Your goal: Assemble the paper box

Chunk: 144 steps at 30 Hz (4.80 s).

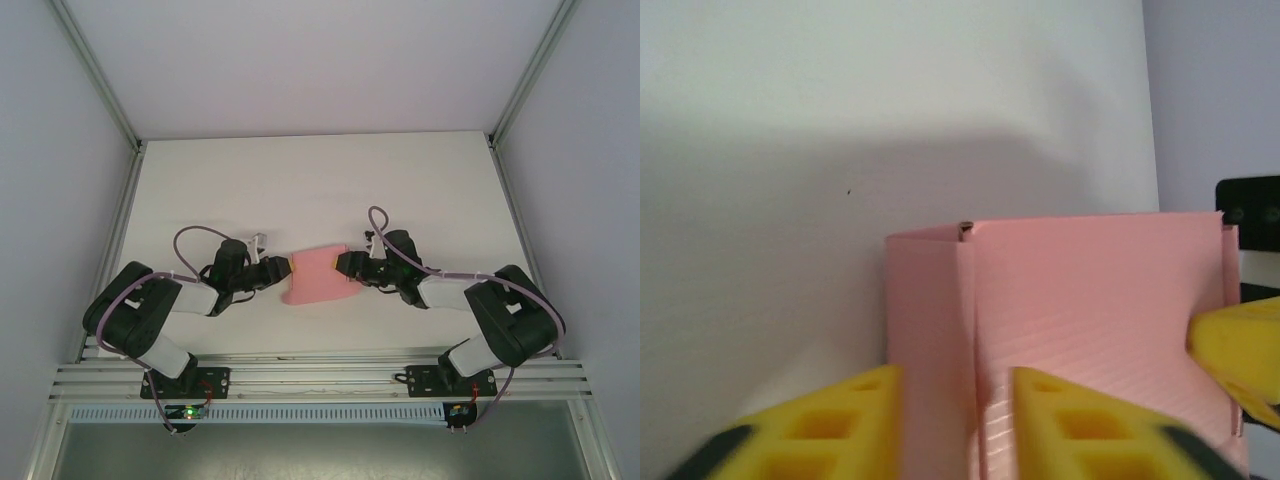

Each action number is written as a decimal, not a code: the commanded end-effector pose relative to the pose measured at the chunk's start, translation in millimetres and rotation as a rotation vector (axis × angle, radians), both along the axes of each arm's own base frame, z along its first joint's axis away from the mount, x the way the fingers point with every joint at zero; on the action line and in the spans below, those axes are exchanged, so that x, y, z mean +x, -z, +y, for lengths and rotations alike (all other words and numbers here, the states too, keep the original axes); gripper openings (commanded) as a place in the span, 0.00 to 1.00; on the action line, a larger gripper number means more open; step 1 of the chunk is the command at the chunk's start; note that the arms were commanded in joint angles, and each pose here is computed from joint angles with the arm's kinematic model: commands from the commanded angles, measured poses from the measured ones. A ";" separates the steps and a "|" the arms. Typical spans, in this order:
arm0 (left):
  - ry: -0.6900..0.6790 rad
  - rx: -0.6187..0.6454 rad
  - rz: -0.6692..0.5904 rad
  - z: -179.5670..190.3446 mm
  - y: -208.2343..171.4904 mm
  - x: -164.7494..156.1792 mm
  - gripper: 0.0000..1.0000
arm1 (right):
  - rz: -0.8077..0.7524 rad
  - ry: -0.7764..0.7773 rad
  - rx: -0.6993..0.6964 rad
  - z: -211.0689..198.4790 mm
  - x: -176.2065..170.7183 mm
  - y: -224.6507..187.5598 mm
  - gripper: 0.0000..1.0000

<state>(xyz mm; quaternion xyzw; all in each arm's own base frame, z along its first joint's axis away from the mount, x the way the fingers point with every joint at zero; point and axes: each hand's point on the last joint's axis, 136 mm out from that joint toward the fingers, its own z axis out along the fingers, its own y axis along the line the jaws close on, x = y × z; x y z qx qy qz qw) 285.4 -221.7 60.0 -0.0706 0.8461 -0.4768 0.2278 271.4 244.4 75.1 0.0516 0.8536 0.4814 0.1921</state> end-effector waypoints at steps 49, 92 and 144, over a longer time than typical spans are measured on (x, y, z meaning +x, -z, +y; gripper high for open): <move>0.609 1.418 -1.401 -102.2 -124.9 -27.8 1.00 | 0.394 0.053 0.282 -26.4 23.6 -88.7 0.37; 0.689 1.462 -1.227 -91.5 -93.9 -7.7 0.44 | 0.244 0.129 0.111 -61.7 14.5 -101.5 0.98; 1.249 1.022 -0.414 -36.9 -22.6 -56.0 0.64 | -0.562 -0.125 -0.312 -48.7 -2.7 -79.5 0.90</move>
